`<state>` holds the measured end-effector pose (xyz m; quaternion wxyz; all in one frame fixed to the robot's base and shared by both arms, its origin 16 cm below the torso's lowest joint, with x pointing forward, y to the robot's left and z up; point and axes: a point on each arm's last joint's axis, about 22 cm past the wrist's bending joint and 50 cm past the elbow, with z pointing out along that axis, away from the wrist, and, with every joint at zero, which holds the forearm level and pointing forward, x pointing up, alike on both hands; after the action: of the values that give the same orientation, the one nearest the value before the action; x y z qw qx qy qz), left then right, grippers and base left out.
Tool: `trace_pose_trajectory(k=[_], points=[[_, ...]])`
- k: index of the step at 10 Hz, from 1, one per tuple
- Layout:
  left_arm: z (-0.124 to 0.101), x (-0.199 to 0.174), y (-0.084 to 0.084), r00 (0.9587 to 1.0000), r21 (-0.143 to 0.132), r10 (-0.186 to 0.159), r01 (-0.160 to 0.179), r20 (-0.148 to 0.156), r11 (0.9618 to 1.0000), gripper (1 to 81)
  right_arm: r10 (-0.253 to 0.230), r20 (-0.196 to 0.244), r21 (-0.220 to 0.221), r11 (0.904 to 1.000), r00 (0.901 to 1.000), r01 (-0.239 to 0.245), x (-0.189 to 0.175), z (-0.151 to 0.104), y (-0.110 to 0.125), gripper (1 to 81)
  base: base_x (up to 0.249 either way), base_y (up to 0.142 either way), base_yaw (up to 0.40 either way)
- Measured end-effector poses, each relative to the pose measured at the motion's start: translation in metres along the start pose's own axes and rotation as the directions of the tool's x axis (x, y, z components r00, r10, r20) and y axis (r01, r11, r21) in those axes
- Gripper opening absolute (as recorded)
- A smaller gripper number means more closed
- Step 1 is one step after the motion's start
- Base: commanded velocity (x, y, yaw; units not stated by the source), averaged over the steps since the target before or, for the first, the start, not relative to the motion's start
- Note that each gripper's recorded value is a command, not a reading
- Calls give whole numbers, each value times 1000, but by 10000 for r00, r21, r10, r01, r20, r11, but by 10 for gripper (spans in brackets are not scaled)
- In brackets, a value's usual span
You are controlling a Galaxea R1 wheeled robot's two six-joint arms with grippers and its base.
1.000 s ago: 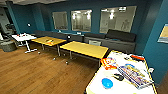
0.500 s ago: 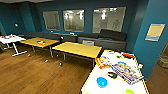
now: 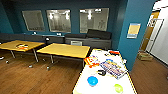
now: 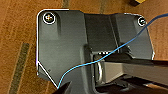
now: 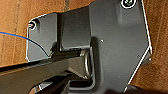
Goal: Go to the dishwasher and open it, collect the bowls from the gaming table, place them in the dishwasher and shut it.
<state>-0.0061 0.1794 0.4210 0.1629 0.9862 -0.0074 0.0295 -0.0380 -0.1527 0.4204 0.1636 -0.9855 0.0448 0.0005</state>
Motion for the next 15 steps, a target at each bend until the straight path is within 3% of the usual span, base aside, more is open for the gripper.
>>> trace_pose_trajectory(k=[3, 5, 10, 12, 15], points=[[0, 2, 0, 10000, -2, 9, -9, -26, 10000, 811, -8, 14, 18, 10000, 10000, 8, -1, 0, -1, 811, 0, 0, -285], [0, 7, 0, 9999, 0, 23, -23, -104, 10000, 811, -1, 45, 23, 10000, 10000, 1, -3, 0, -1, 811, 49, 0, 0], [0, -11, 2, 9999, -18, -22, 22, 138, 10000, 811, 28, 152, -7, 10000, 9999, -28, -14, -1, 2, 811, 104, 0, 0], [1, 11, 0, 9999, -2, 37, -37, -155, 10000, 811, -9, -63, 53, 10000, 10000, 9, 4, 0, -3, 811, 122, 0, 0], [0, 2, 0, 10000, -7, 9, -9, -18, 10000, 811, -12, -20, 24, 10000, 10000, 12, 1, 0, 0, 811, 125, 0, 0]])
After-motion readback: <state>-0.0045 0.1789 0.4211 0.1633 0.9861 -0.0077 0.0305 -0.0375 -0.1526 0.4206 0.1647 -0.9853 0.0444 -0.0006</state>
